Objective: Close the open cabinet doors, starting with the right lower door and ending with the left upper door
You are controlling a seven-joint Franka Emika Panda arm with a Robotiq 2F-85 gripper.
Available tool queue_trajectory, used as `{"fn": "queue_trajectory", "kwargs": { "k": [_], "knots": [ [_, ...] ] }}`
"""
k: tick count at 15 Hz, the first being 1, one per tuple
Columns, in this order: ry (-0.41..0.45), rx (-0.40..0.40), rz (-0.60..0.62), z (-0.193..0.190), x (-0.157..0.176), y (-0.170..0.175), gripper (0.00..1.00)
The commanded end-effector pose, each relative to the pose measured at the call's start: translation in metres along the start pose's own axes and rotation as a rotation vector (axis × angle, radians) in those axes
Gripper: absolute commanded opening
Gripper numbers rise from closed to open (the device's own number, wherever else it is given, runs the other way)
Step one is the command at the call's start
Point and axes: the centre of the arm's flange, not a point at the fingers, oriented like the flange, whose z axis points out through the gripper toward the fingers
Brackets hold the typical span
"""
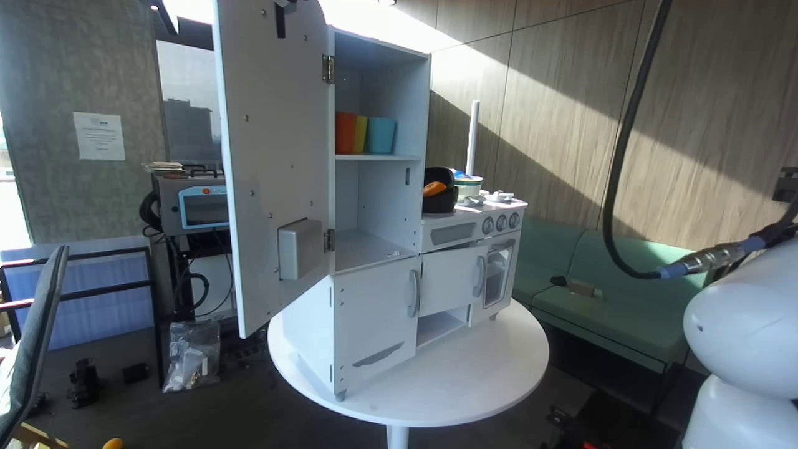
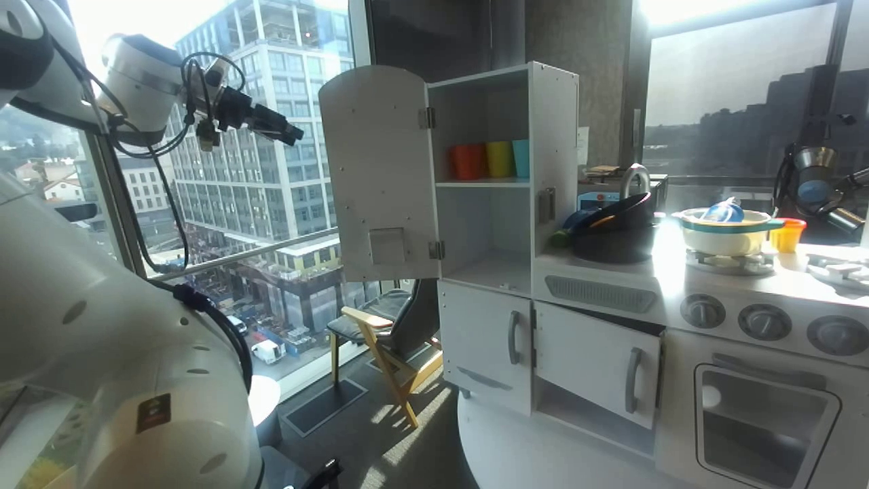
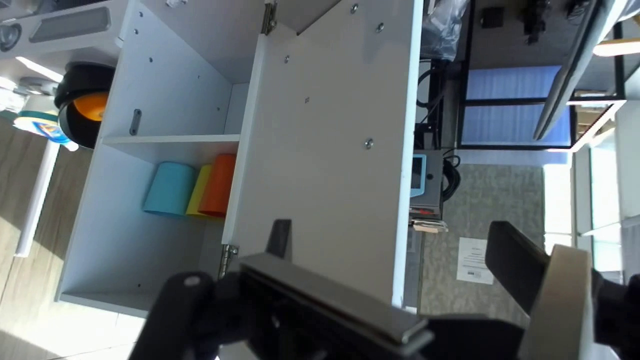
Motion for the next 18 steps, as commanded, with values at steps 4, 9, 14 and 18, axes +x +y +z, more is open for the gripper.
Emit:
{"fn": "queue_trajectory", "kwargs": {
  "k": [4,9,14,18],
  "knots": [
    [0.075,0.042,-0.016,0.005,0.001,-0.027,1.00],
    [0.144,0.032,0.007,0.031,0.013,-0.041,1.00],
    [0.171,-0.023,0.035,0.058,0.031,-0.037,1.00],
    [0.180,-0.070,0.067,0.070,0.046,-0.022,1.00]
  ]
}}
